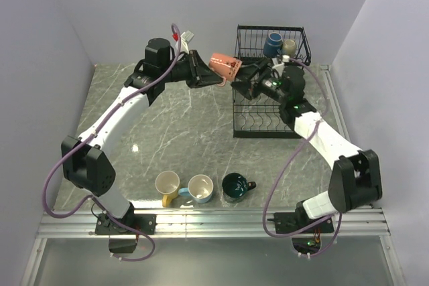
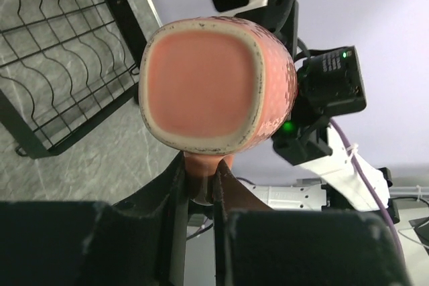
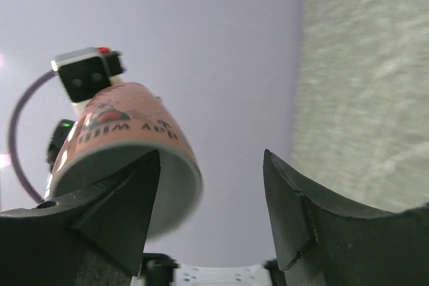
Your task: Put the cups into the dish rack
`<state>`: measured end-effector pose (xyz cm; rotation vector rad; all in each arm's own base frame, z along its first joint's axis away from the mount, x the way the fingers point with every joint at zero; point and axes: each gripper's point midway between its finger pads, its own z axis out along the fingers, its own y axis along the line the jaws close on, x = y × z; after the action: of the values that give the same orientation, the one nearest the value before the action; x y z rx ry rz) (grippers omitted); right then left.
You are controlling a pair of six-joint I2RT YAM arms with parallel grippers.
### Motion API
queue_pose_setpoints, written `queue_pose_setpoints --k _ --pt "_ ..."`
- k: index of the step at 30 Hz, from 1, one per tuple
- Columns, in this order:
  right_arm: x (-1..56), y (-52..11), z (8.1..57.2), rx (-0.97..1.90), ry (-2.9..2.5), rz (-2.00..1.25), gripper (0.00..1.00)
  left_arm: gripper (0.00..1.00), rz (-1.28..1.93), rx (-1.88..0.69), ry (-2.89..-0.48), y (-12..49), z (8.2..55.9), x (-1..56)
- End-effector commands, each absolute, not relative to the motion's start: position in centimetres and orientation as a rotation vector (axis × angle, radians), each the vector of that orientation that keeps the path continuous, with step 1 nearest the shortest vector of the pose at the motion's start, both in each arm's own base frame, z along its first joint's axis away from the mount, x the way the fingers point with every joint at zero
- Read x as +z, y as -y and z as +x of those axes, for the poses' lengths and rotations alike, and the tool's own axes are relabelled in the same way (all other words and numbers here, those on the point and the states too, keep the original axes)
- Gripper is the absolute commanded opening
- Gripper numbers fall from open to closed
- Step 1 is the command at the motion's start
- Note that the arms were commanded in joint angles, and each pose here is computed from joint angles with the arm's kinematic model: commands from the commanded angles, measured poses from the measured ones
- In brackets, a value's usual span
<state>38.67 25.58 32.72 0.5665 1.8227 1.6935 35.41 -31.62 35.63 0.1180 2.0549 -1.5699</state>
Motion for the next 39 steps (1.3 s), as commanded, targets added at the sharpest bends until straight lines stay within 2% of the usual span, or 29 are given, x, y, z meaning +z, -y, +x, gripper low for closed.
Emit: queue_pose_setpoints --k 1,9,12,13,15,16,18,21,25,30,39 --pt "31.0 -22.1 36.5 1.531 -1.899 0.471 0.7 0.0 0.3 -1.565 -1.899 30.8 32.9 40.1" --pt "28.0 -13.0 35.3 1.125 -1.994 0.407 0.7 0.01 0.472 -1.602 -1.857 30.4 29.8 40.2" --pt "31.7 -15.2 35.0 1.3 -1.898 0.17 0.74 0.0 0.545 -1.641 -1.867 30.9 27.6 39.4" --pt "33.1 -15.9 36.0 1.352 -1.876 0.089 0.77 0.0 0.584 -1.664 -1.865 31.3 26.5 39.3" --pt "34.8 -17.5 35.1 1.507 -1.884 -0.106 0.8 0.0 0.65 -1.712 -1.85 31.4 24.5 39.6" --pt "37.0 -17.8 35.1 1.535 -1.853 -0.189 0.85 0.0 0.677 -1.741 -1.862 31.6 23.6 39.0" --pt "38.4 -18.2 35.7 1.634 -1.805 -0.212 0.9 0.0 0.721 -1.761 -1.841 31.3 22.2 39.1" --pt "41.0 -19.3 33.7 1.834 -1.674 -0.272 0.96 0.0 0.759 -1.779 -1.843 30.8 21.0 39.2" --pt "39.9 -21.5 32.3 1.927 -1.737 -0.352 0.98 0.0 0.753 -1.78 -1.897 30.3 20.3 38.3" --pt "38.4 -25.8 27.4 1.976 -1.822 -0.607 0.98 0.0 0.705 -1.723 -2.011 29.8 20.1 35.6" --pt "37.6 -26.9 25.1 1.996 -1.863 -0.692 0.97 0.01 0.69 -1.709 -2.092 30.6 20.1 33.4"
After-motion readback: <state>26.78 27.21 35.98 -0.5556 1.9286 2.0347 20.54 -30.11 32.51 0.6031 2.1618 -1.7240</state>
